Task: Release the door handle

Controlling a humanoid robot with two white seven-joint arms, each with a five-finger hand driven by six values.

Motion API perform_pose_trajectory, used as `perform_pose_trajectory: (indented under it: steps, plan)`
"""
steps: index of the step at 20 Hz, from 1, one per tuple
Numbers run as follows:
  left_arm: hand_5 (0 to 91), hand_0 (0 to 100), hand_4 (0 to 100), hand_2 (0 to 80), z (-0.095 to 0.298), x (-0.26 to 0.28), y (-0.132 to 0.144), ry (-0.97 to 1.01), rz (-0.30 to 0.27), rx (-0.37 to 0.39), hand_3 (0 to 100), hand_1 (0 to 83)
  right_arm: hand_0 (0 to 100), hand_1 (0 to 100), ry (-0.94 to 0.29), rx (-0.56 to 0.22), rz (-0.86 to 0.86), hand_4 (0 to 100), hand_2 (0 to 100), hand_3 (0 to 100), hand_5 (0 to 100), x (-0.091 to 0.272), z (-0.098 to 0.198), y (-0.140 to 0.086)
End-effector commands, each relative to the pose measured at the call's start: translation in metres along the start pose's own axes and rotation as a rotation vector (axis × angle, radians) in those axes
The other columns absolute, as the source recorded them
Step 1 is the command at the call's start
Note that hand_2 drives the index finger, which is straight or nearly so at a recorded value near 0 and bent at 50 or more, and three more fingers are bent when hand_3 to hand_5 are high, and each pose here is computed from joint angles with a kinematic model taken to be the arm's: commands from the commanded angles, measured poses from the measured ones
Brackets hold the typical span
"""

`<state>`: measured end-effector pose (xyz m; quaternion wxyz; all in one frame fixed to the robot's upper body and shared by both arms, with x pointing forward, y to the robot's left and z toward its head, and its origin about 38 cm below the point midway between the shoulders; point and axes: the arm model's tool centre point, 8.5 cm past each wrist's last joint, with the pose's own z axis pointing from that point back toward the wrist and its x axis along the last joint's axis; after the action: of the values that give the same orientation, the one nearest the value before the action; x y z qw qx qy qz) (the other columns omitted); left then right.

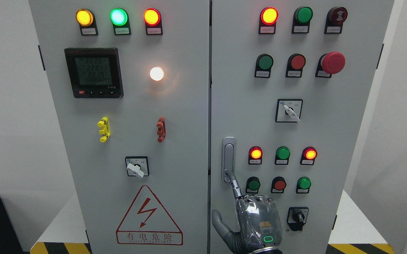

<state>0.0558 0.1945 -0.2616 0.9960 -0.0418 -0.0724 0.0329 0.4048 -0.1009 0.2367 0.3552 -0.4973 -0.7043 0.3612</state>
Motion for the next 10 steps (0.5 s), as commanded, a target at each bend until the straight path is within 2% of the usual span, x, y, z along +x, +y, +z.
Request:
perform_pose_trajectory:
  steps: [1, 10]
  plan:
    - [0.0, 0, 1, 2.2, -0.0007, 0.0068, -0.0008, -0.018, -0.022, -0.003, 9, 0.0, 38, 27, 0.004, 0.013, -0.001, 100, 4, 100, 99, -0.0007, 0.0019, 0.0036]
    - [0.0, 0, 1, 2.3, -0.0007, 0.0068, -0.0008, -0.018, -0.022, -0.003, 9, 0.0, 38, 27, 0.004, 0.020, -0.002, 100, 4, 100, 99, 0.0000, 0.0021, 0.0058]
